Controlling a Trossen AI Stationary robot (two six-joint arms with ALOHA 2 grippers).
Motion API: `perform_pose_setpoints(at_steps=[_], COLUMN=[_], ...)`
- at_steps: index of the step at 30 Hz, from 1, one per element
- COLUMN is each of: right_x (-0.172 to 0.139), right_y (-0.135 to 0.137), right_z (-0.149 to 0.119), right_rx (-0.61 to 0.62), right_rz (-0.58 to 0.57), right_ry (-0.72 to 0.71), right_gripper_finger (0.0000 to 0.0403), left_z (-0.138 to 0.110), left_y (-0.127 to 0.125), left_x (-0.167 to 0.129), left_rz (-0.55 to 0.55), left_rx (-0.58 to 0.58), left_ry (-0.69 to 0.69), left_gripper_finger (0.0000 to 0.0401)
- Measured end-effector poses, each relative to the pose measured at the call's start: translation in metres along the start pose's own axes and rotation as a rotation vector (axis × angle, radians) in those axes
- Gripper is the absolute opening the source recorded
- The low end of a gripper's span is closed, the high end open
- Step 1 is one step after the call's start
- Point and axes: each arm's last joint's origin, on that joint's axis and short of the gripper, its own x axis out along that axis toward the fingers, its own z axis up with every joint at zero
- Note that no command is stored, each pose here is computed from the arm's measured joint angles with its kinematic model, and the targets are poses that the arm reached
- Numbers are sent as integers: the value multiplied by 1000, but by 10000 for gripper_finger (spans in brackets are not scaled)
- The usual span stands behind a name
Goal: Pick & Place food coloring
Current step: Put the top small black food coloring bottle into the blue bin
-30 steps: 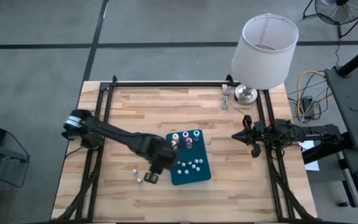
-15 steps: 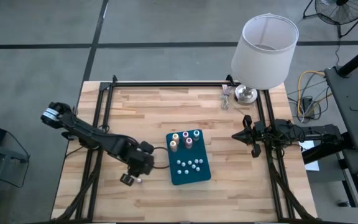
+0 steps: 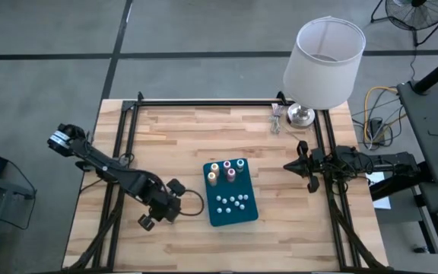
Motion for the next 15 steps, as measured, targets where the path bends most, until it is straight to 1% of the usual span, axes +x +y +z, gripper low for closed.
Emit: perform_pose_setpoints(at_steps=[3, 7, 10, 12, 15], right_x=[0, 0, 0, 0, 0], right_y=[0, 0, 0, 0, 0], right_z=[0, 0, 0, 0, 0], right_rx=[0, 0, 0, 0, 0], right_rz=[0, 0, 0, 0, 0], right_ry=[0, 0, 0, 0, 0], right_gripper_finger=[9, 9, 9, 9, 9], left_z=[0, -2, -7, -11, -16], left_y=[-1, -3, -3, -4, -4], left_x=[0, 1, 2, 3, 8], left_rz=[3, 30, 30, 26, 24], left_rx=[7, 2, -38, -53, -53], left_ry=[2, 28, 69, 107, 128], left_gripper_finger=[131, 177, 205, 214, 217])
